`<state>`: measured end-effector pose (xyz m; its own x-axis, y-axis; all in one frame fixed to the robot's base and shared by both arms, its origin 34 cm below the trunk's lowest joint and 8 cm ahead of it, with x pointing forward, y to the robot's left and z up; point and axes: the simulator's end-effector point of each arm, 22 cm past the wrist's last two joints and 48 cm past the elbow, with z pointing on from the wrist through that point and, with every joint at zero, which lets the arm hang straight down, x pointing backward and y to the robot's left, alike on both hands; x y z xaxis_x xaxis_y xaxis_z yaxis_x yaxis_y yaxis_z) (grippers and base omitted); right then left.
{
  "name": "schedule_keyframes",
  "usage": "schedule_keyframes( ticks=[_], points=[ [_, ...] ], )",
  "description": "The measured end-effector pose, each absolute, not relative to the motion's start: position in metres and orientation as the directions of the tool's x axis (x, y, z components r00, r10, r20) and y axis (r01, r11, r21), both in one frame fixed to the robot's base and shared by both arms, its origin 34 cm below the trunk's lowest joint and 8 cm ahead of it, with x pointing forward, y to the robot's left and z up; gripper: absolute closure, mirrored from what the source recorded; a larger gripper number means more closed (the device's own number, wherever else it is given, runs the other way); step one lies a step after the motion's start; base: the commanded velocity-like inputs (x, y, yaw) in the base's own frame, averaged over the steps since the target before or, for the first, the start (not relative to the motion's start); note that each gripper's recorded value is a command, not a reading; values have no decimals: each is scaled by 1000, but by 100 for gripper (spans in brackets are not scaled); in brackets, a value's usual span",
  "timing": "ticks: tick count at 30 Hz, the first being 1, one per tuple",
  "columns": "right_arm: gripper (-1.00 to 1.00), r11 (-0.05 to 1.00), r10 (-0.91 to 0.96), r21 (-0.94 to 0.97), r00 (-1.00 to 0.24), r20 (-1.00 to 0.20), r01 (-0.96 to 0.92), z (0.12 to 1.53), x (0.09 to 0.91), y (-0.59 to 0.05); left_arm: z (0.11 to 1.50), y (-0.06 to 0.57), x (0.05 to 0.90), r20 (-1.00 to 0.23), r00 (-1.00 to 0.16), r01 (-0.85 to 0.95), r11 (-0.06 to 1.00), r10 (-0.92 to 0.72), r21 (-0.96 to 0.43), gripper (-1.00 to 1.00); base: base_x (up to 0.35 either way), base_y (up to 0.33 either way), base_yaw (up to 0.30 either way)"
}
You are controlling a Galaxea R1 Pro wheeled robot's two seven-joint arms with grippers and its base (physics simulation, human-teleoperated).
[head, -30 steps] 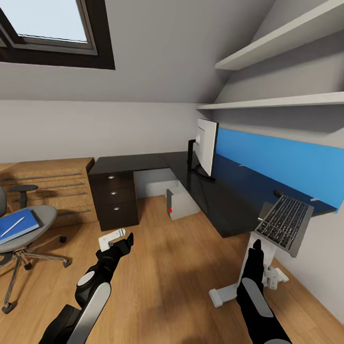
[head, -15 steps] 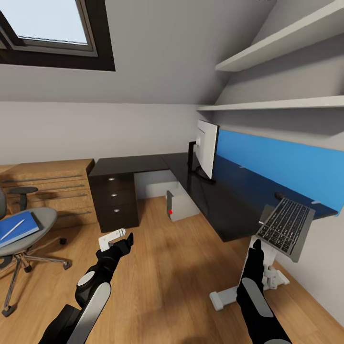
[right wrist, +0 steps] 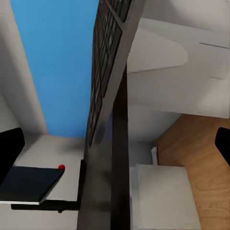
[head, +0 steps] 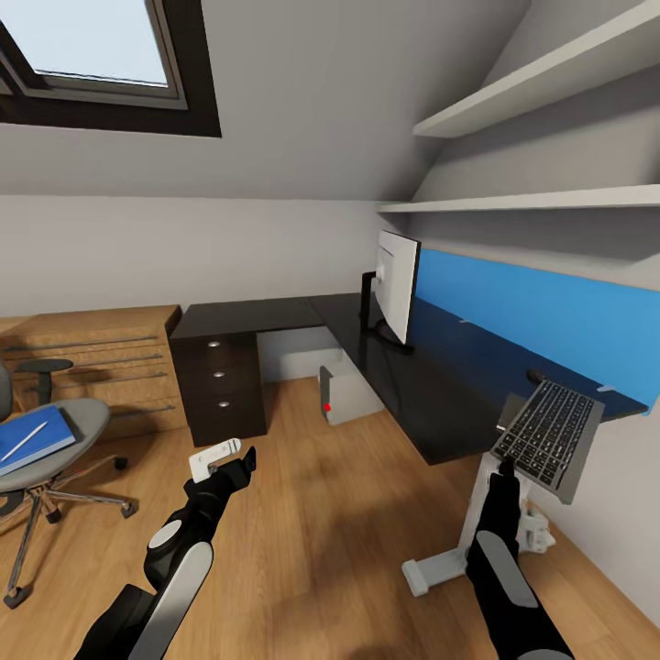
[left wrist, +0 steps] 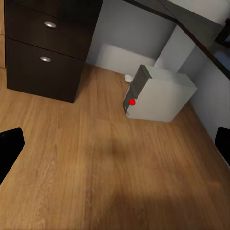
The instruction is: In the bedroom, organize the workspace by keeping the computer under the desk, ensuring the monitor is on the desk, placing the keyboard on the desk next to the monitor, placing the mouse on the desk next to the keyboard, moving the folder from the swivel chair onto the desk next to the mouse, stacking the notebook on top of the folder with the pen on top of the notebook, and positioning the swivel chair next to the desk.
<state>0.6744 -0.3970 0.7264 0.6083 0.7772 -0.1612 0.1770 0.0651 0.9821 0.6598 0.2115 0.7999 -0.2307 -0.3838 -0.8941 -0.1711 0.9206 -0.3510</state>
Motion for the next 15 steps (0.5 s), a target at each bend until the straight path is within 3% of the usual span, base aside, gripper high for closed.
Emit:
schedule_keyframes(
  ticks=[15],
  points=[
    [-100, 76, 743, 980, 645, -180, 185, 730, 667, -434, 800, 211, 660, -894, -231, -171, 921, -384, -351, -100, 0, 0, 0]
  ],
)
